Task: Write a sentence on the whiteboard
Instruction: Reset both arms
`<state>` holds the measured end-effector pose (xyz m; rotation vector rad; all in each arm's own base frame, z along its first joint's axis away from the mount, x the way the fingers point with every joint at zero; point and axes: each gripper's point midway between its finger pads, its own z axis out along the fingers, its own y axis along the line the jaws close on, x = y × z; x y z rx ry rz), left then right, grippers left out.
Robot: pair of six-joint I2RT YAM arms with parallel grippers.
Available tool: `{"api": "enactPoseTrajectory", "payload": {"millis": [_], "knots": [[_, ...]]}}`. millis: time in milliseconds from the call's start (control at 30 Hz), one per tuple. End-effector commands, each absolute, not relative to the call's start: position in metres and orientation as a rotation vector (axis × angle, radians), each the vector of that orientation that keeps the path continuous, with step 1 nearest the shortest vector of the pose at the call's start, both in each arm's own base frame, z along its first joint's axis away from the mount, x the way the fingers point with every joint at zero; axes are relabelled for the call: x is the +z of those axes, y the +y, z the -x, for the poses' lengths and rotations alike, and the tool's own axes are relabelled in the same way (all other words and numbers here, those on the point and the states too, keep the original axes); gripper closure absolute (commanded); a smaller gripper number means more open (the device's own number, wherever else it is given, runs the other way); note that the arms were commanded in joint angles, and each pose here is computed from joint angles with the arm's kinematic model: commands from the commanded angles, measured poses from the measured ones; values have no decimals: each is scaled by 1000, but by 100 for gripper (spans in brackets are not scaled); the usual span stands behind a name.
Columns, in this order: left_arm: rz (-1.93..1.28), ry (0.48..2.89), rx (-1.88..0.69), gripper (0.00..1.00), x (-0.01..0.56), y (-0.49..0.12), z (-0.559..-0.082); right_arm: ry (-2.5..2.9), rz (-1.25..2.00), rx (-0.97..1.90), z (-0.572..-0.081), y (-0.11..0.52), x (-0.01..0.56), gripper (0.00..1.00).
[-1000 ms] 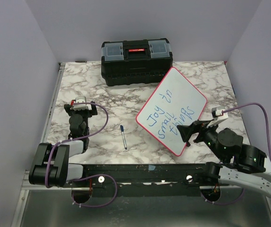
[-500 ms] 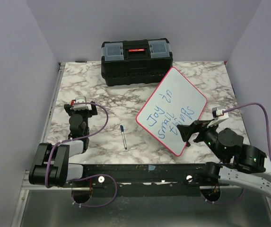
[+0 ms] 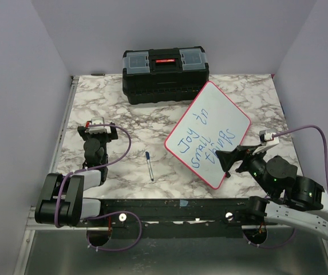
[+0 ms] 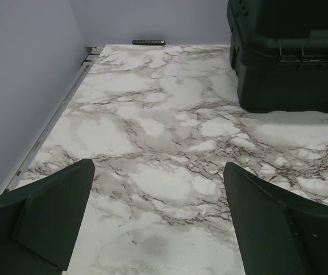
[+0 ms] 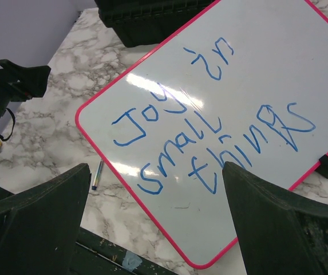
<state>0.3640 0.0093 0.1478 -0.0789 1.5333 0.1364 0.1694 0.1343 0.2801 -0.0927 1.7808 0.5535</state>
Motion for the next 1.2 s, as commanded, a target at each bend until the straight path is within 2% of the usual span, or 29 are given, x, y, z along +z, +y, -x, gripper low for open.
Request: {"api": "enactPoseTrajectory", "payload": {"millis": [0, 1167], "knots": [[75, 1497, 106, 2, 157, 6, -366, 1788, 91, 537, -171, 135, 276, 0], [75, 1498, 106, 2, 157, 6, -366, 1779, 51, 516, -173, 128, 276, 0]]}}
